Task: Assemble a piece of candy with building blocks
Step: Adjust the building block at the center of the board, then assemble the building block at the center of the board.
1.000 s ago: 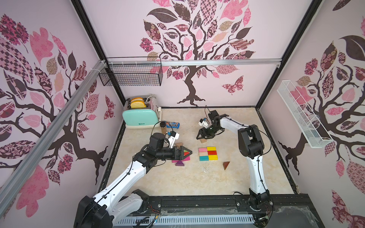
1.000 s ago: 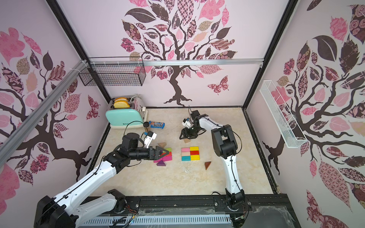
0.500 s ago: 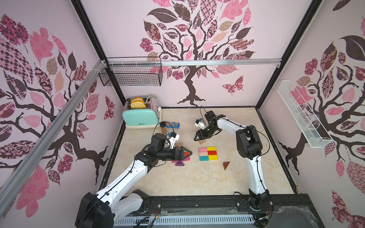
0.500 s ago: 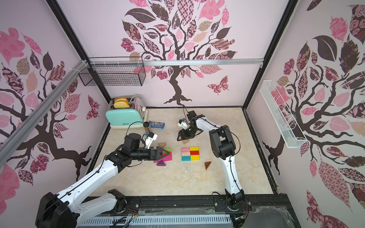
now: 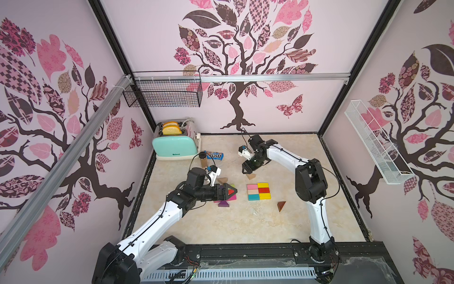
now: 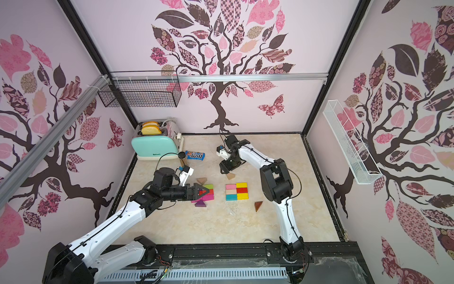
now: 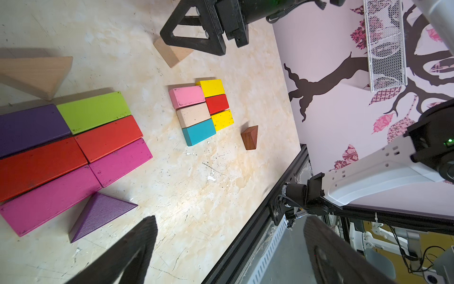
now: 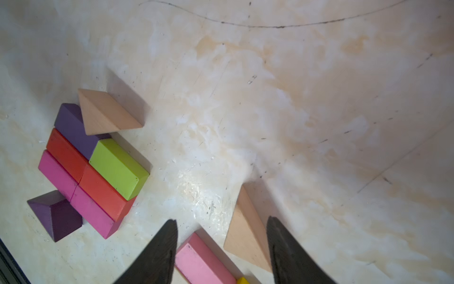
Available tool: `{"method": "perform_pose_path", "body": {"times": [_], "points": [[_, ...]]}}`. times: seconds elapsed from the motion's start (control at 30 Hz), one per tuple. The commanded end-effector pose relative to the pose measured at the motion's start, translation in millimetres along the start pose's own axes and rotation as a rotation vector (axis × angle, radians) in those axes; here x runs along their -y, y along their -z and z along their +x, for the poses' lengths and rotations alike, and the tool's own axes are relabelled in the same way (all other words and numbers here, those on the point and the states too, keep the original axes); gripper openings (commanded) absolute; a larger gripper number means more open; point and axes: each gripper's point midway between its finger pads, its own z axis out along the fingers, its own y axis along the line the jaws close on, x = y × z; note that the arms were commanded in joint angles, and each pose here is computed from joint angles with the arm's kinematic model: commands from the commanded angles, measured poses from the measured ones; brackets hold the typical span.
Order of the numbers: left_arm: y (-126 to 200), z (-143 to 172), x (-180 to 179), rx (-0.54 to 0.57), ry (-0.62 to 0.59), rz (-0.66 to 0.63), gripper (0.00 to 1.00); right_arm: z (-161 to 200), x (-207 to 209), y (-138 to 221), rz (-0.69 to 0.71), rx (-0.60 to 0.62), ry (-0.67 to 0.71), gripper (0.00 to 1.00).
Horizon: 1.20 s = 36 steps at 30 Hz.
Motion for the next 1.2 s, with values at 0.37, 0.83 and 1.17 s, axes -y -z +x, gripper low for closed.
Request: {"method": "perform_pose_path", "body": {"times": [0.37, 0.83, 1.17], "points": [[7.4, -1.0, 2.4, 0.027, -0.002, 0.0, 0.97, 2.2, 11.0, -11.6, 0.15, -0.102, 0.088, 0.59], [3.4, -2.5, 0.1, 0.02, 0.003, -0.004, 0.97, 7.6, 12.7, -23.4, 0.157, -0.141, 0.116, 0.38], [0.6, -2.6, -1.6, 0.013, 0.012, -0.006, 0.97, 14.8, 13.4, -24.9, 0.18, -0.172, 0.167, 0.25]]}}
